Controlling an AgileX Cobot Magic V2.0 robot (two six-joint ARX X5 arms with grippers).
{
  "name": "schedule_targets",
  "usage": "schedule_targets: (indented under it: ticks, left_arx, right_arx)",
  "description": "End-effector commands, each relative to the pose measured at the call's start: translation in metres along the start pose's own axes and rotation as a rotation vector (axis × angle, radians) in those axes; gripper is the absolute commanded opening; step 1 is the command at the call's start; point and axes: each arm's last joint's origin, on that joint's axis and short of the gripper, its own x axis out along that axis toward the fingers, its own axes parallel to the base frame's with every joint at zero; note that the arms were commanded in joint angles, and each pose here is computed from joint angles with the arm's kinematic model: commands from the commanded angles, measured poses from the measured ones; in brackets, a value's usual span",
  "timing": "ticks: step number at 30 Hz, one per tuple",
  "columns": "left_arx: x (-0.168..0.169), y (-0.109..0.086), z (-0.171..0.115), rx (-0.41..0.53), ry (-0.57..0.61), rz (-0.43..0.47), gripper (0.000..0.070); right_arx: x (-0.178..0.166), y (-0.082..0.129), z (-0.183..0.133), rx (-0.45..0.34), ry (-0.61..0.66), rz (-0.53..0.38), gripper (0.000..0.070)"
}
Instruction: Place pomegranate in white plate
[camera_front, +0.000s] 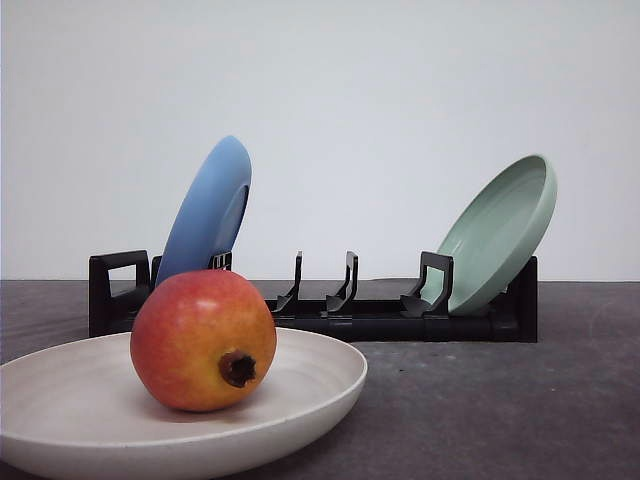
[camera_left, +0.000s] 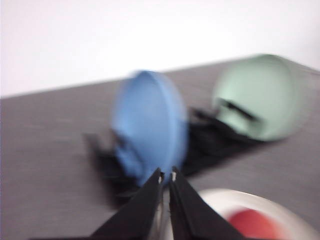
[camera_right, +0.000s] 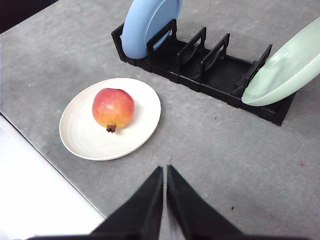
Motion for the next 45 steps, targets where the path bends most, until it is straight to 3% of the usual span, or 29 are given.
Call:
schedule_targets:
  ticks: [1, 6, 13, 16, 22, 45]
  left_arx:
    - [0.012, 0.01, -0.019, 0.048, -0.019, 0.117, 0.0]
    - [0.026, 0.033, -0.069, -0.026, -0.045, 0.367, 0.0]
    - [0.029, 0.046, -0.106, -0.06, -0.03, 0.488, 0.0]
    - [0.031, 0.046, -0.113, -0.061, -0.017, 0.489, 0.0]
    - [0.03, 0.045, -0.119, -0.031, 0.012, 0.405, 0.0]
    - [0.029, 0.045, -0.12, -0.029, 0.02, 0.407, 0.0]
  right_arx:
    - [-0.002, 0.001, 0.002, 0.005, -0.017, 0.015, 0.0004]
    - [-0.002, 0.001, 0.002, 0.005, -0.017, 0.015, 0.0004]
    - [-0.002, 0.001, 0.002, 0.005, -0.017, 0.015, 0.0004]
    - [-0.002, 0.001, 0.002, 0.005, -0.017, 0.015, 0.0004]
    - [-0.002, 0.001, 0.002, 0.005, -0.016, 0.015, 0.0004]
    - [-0.002, 0.001, 0.002, 0.005, -0.017, 0.015, 0.0004]
